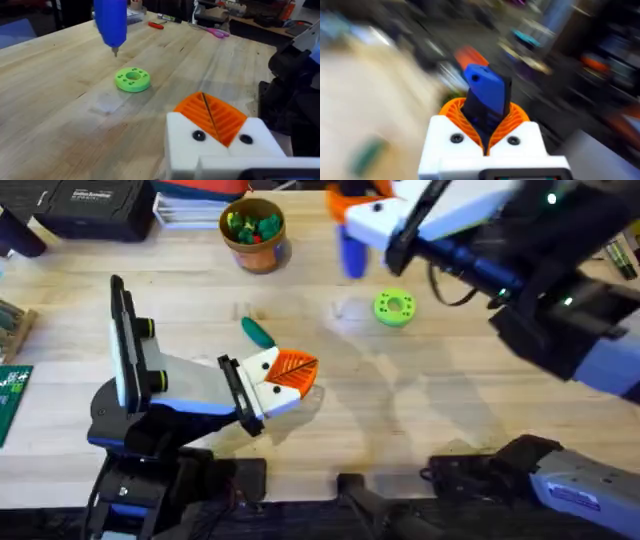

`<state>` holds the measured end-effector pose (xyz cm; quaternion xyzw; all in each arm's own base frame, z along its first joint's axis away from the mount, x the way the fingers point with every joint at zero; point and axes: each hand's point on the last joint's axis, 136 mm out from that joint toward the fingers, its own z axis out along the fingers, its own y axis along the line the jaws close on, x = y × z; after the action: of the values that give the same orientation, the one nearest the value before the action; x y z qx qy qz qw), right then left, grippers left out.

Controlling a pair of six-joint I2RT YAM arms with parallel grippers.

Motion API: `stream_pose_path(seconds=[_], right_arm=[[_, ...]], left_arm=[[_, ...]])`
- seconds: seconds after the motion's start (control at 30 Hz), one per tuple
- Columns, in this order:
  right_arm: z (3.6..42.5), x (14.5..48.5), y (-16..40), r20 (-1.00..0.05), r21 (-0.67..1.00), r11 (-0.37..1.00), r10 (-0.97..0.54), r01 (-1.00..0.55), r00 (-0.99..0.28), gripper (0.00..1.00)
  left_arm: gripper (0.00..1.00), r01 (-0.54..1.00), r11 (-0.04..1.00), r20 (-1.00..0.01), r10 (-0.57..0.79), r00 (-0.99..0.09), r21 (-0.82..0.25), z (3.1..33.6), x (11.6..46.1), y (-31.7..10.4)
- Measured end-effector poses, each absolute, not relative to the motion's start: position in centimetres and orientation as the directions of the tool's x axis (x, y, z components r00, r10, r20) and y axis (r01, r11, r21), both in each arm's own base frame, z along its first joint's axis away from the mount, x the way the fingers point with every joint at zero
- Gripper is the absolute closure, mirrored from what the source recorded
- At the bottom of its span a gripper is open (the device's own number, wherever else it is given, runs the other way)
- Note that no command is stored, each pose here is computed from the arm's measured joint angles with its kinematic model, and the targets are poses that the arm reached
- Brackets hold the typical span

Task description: Pick up the gripper from the table and insert it into the empty holder that is missing its gripper. Then pick up a screw, insert it into the mounting hole, and use the screwdriver to tighten it. Finally, clean up the table by picking up the vegetable and placing it into the bucket.

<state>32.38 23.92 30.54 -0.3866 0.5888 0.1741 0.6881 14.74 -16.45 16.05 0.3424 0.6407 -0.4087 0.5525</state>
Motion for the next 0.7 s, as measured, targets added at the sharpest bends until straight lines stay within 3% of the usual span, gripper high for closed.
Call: stream_pose_path(seconds=[0.13,0.3,0.5,0.7], right_arm=[[26.9,37.5,17.8,-0.820,-0.558,0.671,-0.538,-0.489,0.197,0.976],[20.9,41.9,10.4,-0.540,-0.784,0.490,-0.841,-0.380,0.031,0.976],[12.6,43.2,7.5,-0.277,-0.822,0.262,-0.960,-0.506,-0.048,0.976],[7.3,43.1,7.0,-0.185,-0.777,0.188,-0.980,-0.601,-0.068,0.976]], left_arm=[[0.992,0.890,0.431,-0.988,-0.013,-0.155,-0.145,16.0,14.7,-16.4],[0.992,0.890,0.431,-0.988,-0.013,-0.155,-0.145,16.0,14.7,-16.4],[0.992,0.890,0.431,-0.988,-0.013,-0.155,-0.145,16.0,14.7,-16.4],[0.992,0.890,0.431,-0.988,-0.013,-0.155,-0.145,16.0,14.7,-16.4]])
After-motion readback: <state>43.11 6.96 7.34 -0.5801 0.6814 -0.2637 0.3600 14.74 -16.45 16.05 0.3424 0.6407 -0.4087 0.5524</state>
